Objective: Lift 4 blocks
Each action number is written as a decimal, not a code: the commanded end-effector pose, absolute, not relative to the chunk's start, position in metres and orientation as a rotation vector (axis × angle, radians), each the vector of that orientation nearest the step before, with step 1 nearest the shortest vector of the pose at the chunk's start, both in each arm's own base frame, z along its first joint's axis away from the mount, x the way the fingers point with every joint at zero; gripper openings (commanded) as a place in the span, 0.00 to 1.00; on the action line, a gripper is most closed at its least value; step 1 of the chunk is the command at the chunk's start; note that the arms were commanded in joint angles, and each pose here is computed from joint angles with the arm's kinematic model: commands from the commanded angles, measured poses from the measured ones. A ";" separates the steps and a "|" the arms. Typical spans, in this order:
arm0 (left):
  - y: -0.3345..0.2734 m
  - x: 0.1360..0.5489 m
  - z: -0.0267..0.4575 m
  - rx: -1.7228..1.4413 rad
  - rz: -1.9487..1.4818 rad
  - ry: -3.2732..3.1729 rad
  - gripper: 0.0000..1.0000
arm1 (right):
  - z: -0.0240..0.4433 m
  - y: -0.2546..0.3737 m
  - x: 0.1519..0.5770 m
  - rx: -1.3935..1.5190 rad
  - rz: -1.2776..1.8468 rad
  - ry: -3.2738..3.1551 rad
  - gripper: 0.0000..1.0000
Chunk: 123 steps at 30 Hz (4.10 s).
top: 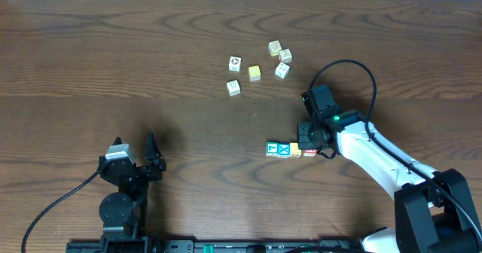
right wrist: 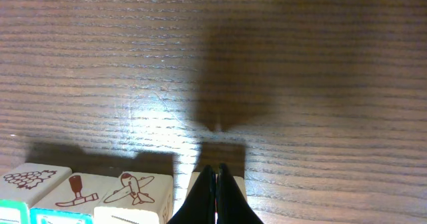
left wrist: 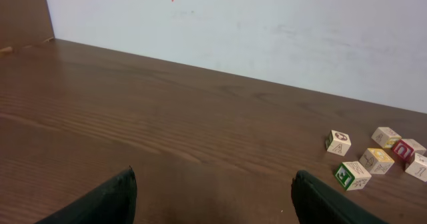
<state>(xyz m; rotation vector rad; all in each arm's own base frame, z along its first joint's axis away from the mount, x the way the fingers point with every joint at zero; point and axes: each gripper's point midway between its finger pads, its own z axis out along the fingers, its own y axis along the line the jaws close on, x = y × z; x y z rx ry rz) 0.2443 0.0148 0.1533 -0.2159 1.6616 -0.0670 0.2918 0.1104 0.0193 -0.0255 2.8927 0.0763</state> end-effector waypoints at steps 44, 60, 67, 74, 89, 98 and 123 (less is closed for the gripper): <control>0.016 0.243 0.136 -0.225 -0.057 1.715 0.75 | 0.016 0.074 0.282 0.205 -0.033 2.960 0.01; 0.016 0.243 0.136 -0.225 -0.057 1.715 0.75 | 0.015 0.097 0.272 0.082 0.023 2.991 0.01; 0.016 0.243 0.136 -0.225 -0.057 1.715 0.75 | 0.015 0.099 0.271 0.074 0.025 2.992 0.01; 0.016 0.243 0.136 -0.225 -0.057 1.715 0.75 | 0.015 0.102 0.271 0.043 0.050 2.994 0.01; 0.016 0.243 0.136 -0.225 -0.057 1.715 0.75 | 0.015 0.103 0.273 0.016 0.054 2.987 0.01; 0.016 0.243 0.136 -0.225 -0.057 1.715 0.75 | 0.015 0.101 0.273 0.030 0.042 2.987 0.01; 0.016 0.243 0.136 -0.225 -0.057 1.715 0.75 | 0.013 0.134 0.208 -0.139 0.058 3.185 0.01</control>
